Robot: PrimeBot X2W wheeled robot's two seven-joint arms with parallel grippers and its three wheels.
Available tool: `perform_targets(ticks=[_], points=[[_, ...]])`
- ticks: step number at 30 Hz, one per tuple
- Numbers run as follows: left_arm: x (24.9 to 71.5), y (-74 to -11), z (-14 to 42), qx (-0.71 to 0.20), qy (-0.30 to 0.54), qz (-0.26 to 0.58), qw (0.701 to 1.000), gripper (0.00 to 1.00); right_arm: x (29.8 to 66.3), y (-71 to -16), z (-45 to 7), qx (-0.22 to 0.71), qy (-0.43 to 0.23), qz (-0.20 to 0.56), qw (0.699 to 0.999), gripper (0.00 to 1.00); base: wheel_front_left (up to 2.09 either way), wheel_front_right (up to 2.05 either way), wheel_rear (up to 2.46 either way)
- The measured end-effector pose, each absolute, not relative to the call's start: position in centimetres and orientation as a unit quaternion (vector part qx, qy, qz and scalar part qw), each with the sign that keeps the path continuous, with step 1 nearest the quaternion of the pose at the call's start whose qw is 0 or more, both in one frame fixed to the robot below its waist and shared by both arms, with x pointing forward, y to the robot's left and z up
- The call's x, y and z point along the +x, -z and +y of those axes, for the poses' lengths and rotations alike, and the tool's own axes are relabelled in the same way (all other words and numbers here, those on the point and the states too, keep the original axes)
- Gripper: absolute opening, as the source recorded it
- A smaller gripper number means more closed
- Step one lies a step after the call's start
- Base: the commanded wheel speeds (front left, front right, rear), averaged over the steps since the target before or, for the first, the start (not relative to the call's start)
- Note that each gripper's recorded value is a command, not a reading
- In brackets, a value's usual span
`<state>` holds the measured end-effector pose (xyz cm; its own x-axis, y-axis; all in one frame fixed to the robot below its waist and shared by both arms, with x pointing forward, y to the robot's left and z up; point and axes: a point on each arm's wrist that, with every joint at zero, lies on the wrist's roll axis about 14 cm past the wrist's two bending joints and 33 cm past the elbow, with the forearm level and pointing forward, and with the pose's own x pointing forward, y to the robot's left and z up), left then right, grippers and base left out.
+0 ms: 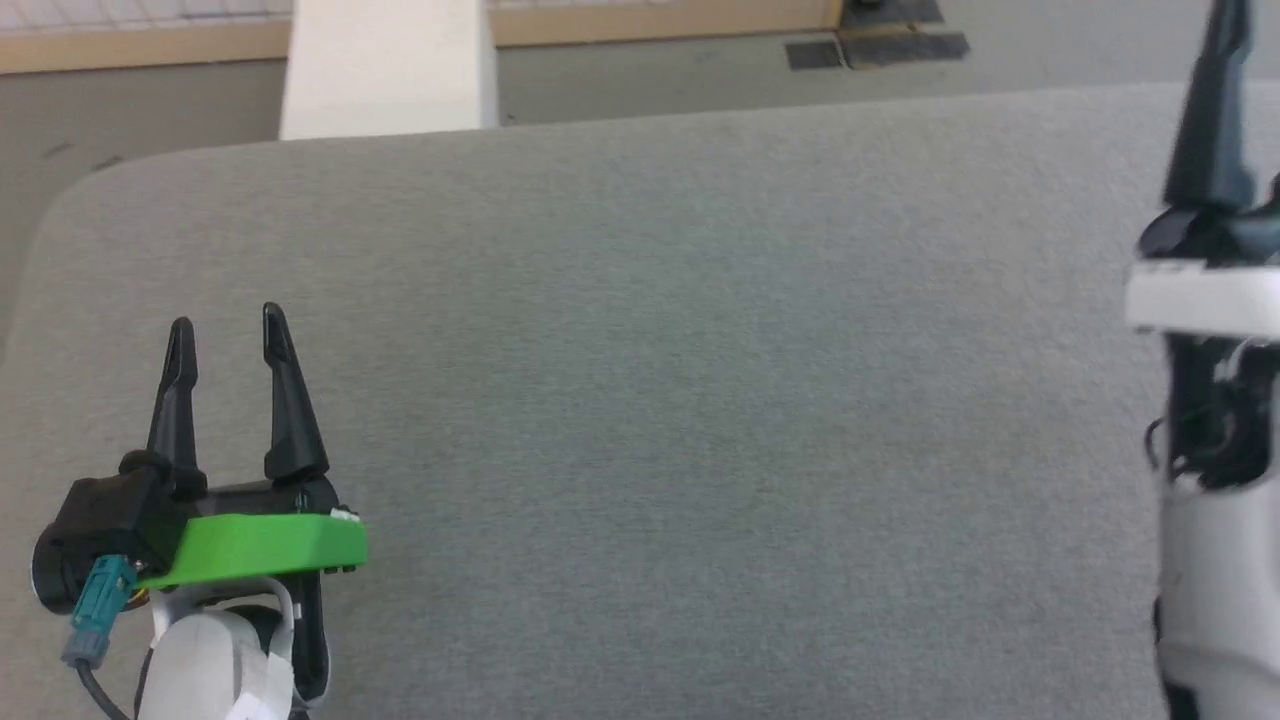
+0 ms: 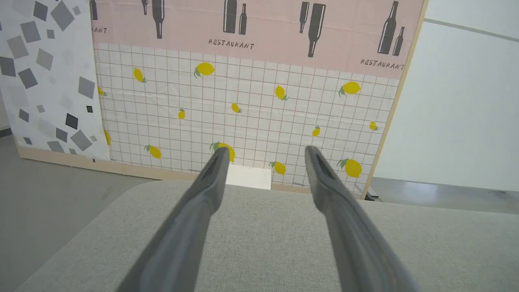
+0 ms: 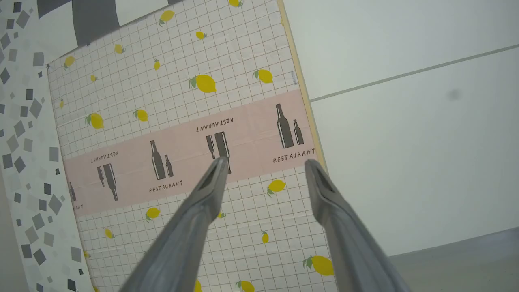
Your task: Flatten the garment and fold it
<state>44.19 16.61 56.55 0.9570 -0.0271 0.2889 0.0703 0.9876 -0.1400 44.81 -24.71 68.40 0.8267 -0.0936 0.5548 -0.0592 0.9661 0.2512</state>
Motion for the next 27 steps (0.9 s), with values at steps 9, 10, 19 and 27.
perform_targets(ticks=[9, 10, 19, 27], points=[[41.8, -58.2, 19.0, -0.078, -0.013, -0.16, 0.984, 1.0, 42.6, -64.7, -19.8, 0.155, -0.028, -0.252, 0.955, 1.0, 0.0, 0.0, 0.0], [41.5, -58.2, 19.2, -0.078, -0.016, -0.159, 0.984, 1.0, 42.4, -63.9, -19.3, 0.157, -0.033, -0.24, 0.957, 1.0, 0.0, 0.0, 0.0], [40.1, -55.8, 19.4, -0.083, -0.025, -0.117, 0.989, 1.0, 40.5, -58.6, -16.3, 0.136, -0.062, -0.161, 0.976, 1.0, 0.0, 0.0, 0.0], [40.1, -53.6, 17.6, -0.088, -0.013, -0.082, 0.993, 1.0, 39.2, -55.3, -16.5, 0.124, -0.053, -0.113, 0.984, 1.0, 0.0, 0.0, 0.0]])
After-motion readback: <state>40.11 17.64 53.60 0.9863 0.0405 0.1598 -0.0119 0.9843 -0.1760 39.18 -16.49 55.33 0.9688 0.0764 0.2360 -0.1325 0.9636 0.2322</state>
